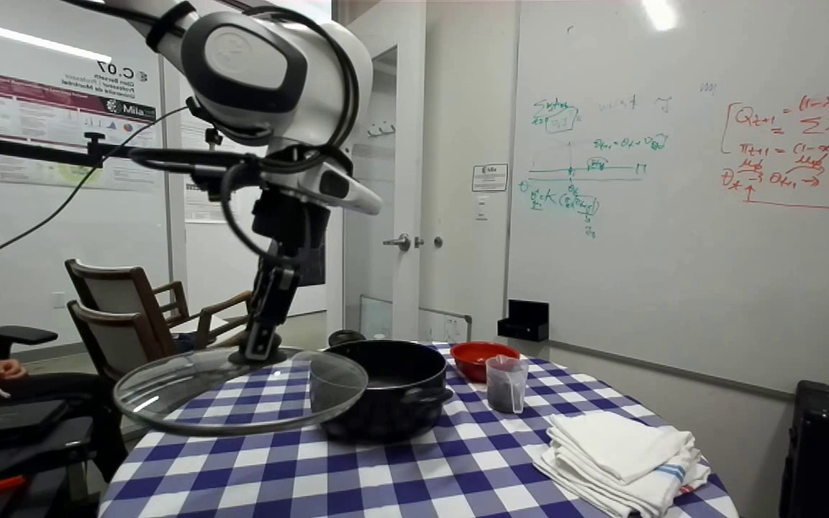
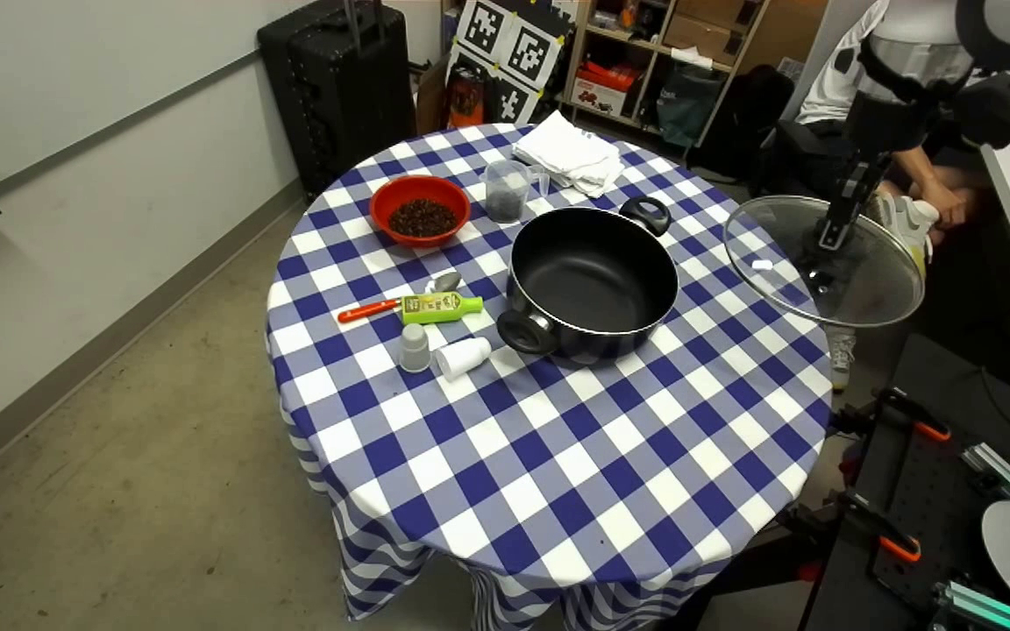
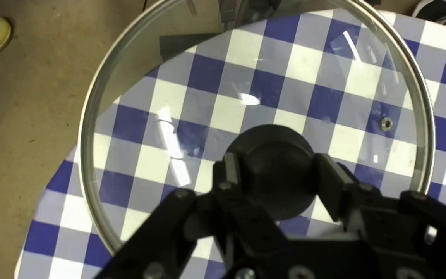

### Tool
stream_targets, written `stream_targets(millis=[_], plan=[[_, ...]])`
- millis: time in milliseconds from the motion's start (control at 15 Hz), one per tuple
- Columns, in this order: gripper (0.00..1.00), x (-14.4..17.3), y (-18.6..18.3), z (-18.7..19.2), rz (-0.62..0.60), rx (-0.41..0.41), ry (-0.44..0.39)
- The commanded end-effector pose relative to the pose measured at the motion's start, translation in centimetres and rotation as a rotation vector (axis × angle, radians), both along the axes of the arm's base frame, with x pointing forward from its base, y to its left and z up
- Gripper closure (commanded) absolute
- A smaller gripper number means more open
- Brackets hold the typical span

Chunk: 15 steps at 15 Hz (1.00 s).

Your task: Uncover the pot and put the lid on the table

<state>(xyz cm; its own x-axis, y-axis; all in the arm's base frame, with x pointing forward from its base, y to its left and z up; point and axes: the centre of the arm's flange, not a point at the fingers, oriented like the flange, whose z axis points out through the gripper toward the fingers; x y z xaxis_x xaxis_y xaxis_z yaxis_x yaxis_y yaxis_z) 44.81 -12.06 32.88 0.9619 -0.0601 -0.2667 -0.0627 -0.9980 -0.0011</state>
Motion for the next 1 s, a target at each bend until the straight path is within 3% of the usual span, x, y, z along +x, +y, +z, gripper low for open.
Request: stream_targets(millis=[0, 933], plan=[[0.75, -2.2, -0.2, -2.9, -0.107, 0.014, -0.003], [0.75, -0.9, -3.1, -12.9, -0.381, 0.086, -0.099]])
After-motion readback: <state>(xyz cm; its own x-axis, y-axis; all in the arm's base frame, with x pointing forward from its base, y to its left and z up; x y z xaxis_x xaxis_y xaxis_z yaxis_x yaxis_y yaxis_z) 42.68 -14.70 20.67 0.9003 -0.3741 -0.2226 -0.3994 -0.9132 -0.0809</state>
